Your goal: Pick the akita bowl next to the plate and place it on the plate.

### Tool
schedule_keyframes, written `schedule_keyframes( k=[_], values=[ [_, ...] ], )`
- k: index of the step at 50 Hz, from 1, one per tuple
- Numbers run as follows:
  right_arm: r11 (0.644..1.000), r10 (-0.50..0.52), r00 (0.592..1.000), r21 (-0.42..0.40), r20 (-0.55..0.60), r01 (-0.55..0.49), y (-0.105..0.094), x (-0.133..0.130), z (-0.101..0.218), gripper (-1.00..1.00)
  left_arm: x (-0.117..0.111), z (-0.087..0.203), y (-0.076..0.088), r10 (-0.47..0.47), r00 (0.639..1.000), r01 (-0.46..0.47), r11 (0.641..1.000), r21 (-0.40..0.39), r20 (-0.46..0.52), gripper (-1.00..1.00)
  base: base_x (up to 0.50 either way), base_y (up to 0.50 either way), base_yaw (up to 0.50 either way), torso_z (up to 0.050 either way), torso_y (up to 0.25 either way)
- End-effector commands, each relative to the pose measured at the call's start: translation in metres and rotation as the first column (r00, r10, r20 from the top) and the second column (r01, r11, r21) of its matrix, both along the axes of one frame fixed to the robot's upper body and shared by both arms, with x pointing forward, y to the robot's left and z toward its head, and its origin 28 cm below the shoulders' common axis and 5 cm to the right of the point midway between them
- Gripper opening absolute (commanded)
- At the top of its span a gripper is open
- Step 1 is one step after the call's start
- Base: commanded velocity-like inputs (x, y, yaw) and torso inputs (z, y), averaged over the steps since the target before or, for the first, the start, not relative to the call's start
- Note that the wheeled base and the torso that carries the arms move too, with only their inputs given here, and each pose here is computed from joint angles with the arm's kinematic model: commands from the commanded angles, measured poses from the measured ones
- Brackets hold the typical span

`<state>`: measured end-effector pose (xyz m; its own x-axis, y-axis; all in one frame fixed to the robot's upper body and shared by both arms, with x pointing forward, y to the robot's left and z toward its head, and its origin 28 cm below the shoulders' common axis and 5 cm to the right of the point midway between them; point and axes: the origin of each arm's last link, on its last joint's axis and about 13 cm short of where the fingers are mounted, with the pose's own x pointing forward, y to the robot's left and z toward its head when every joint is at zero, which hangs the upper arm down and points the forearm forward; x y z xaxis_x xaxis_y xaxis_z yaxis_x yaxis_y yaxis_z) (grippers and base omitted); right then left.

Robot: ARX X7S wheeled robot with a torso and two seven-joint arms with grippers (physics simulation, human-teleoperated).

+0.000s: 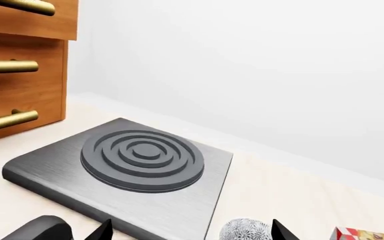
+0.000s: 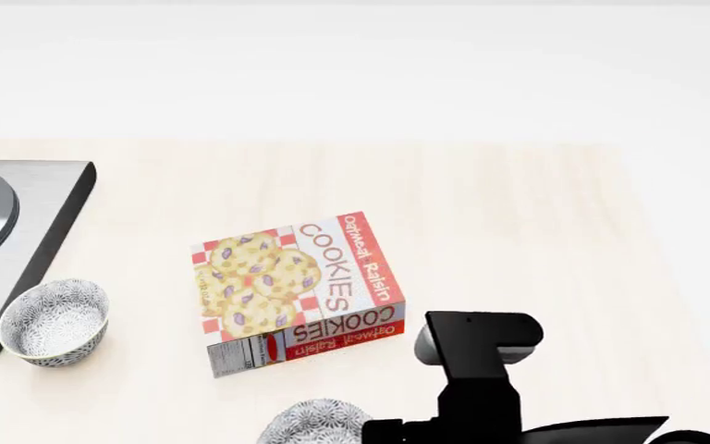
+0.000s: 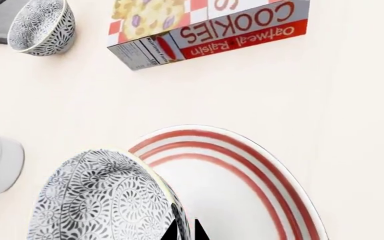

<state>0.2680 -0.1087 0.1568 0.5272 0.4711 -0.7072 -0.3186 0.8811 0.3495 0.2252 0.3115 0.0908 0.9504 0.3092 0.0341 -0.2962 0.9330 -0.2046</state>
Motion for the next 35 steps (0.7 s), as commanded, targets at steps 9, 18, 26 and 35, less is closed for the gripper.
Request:
schedule_keyframes(
  k=[9,18,26,35],
  values=[
    [0.999,0.030,0.999,-0.017,-0.032,-0.031,-0.001,-0.007,-0.008,-1.00,0.000,0.000,0.000,0.001,1.000,-0.001,1.000,0.000,-0.001,1.00,0.00,0.00,0.00,0.000,0.000],
    [0.999,0.020,0.999,-0.032,-0.030,-0.021,-0.002,-0.005,-0.012,-1.00,0.002,-0.003,0.001,0.001,1.000,-0.001,1.000,0.000,-0.001,1.00,0.00,0.00,0.00,0.000,0.000],
    [0.999,0.021,0.999,-0.041,-0.037,-0.022,-0.002,-0.006,-0.016,-1.00,0.001,-0.003,0.001,0.001,1.000,-0.001,1.000,0.000,-0.001,1.00,0.00,0.00,0.00,0.000,0.001],
    [0.999,0.021,0.999,-0.046,-0.047,-0.023,-0.002,-0.005,-0.022,-1.00,0.000,-0.002,0.000,0.001,1.000,-0.001,1.000,-0.001,-0.001,1.00,0.00,0.00,0.00,0.000,0.000]
  ],
)
